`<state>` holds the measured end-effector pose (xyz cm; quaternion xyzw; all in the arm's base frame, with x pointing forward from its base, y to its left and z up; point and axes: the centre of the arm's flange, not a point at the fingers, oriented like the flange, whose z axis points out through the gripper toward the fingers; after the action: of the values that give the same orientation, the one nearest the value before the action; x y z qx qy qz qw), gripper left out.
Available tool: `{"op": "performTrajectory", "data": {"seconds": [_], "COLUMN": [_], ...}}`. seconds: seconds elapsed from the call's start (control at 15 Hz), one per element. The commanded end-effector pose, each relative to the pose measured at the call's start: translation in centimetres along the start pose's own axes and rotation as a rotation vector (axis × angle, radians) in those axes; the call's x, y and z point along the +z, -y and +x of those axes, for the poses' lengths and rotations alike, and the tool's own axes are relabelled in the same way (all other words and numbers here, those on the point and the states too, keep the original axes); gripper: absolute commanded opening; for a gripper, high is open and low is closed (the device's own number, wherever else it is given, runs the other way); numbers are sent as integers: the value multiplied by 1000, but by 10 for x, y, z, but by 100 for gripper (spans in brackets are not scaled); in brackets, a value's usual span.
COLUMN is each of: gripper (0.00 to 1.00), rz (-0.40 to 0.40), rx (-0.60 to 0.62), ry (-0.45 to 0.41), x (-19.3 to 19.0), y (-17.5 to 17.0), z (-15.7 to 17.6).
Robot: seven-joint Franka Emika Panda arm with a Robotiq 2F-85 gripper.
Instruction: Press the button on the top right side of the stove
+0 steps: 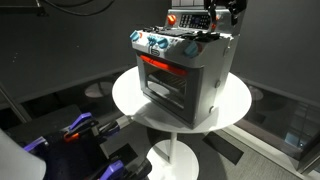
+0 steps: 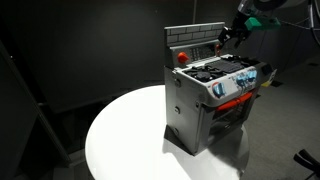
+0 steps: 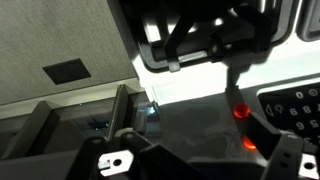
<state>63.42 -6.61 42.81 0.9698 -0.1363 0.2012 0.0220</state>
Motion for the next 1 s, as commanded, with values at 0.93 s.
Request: {"op": "performTrajectory", "data": {"seconds": [0.93], "gripper": [100], "rz": [8], "rx": [-142], "ry": [294], "x": [-51], "y": [-37], "z": [-50]}}
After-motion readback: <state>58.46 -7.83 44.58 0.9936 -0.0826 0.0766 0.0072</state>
